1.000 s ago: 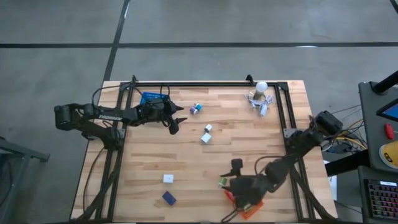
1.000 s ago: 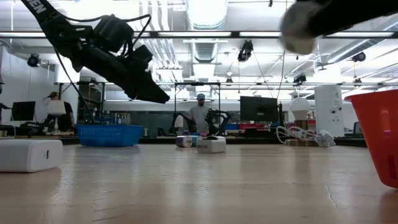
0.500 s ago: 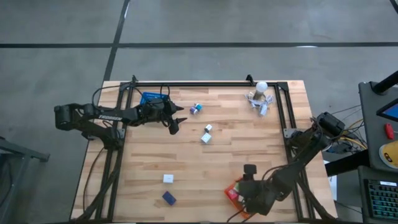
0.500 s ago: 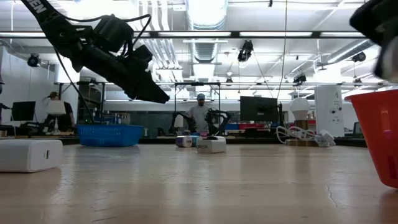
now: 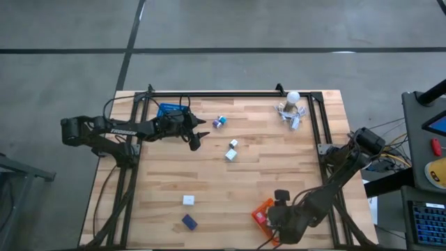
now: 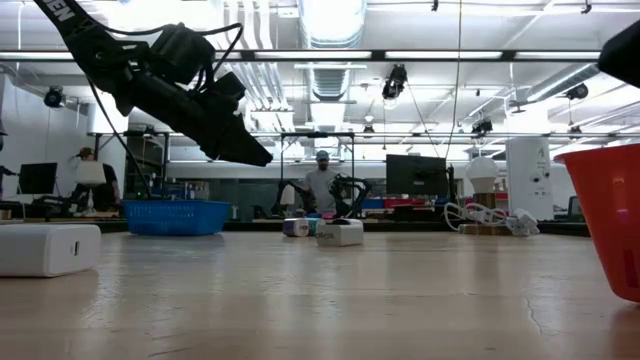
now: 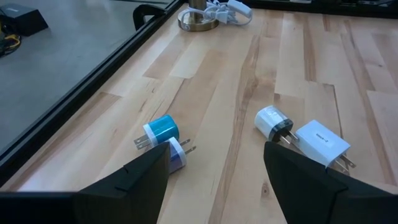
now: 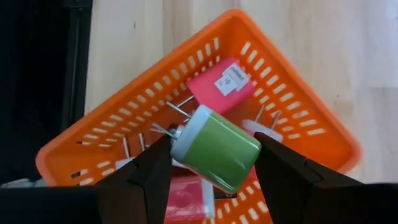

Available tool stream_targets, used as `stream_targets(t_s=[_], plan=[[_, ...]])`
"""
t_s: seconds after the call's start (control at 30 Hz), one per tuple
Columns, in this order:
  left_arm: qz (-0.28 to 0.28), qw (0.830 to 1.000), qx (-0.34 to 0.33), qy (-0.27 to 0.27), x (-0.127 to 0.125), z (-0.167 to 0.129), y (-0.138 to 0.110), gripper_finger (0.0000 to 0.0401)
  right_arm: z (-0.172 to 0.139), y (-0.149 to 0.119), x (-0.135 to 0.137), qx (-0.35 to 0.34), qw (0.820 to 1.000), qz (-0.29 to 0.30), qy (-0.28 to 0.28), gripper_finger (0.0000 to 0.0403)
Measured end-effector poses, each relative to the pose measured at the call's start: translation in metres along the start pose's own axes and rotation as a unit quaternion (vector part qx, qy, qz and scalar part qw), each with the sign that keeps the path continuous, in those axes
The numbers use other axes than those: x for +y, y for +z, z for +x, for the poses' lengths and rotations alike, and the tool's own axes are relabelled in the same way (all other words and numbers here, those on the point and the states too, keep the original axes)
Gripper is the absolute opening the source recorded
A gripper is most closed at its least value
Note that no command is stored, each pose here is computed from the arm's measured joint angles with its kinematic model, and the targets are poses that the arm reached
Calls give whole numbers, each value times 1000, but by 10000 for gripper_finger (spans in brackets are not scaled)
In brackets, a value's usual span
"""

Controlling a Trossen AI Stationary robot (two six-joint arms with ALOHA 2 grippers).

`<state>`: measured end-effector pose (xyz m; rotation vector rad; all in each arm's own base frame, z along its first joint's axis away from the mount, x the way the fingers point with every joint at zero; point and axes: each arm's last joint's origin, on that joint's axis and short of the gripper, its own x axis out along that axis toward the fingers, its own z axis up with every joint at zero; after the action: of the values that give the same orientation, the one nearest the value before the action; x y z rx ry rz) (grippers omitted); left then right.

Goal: Pick & Place Office items
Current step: Put the green charger adapter into the orange bin

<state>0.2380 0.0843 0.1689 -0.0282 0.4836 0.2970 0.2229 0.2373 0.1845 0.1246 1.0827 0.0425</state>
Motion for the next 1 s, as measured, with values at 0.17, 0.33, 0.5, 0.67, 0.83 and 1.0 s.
stream_targets(t_s=[0.17, 0.33, 0.5, 0.67, 0.83, 1.0], plan=[[0, 1000, 0, 0, 0, 0, 0, 259, 7, -1, 0, 19, 1000, 1, 6, 187], [0, 1000, 0, 0, 0, 0, 0, 259, 9, -1, 0, 28, 1000, 2, 10, 187], [-1, 1000, 0, 0, 0, 0, 0, 259, 9, -1, -1, 35, 999, 5, 16, 187], [-1, 1000, 0, 0, 0, 0, 0, 259, 10, 1, -3, 41, 999, 9, 19, 187], [-1, 1000, 0, 0, 0, 0, 0, 259, 12, 2, -5, 51, 998, 14, 25, 187], [-1, 1000, 0, 0, 0, 0, 0, 259, 14, 1, -8, 60, 998, 25, 26, 187]])
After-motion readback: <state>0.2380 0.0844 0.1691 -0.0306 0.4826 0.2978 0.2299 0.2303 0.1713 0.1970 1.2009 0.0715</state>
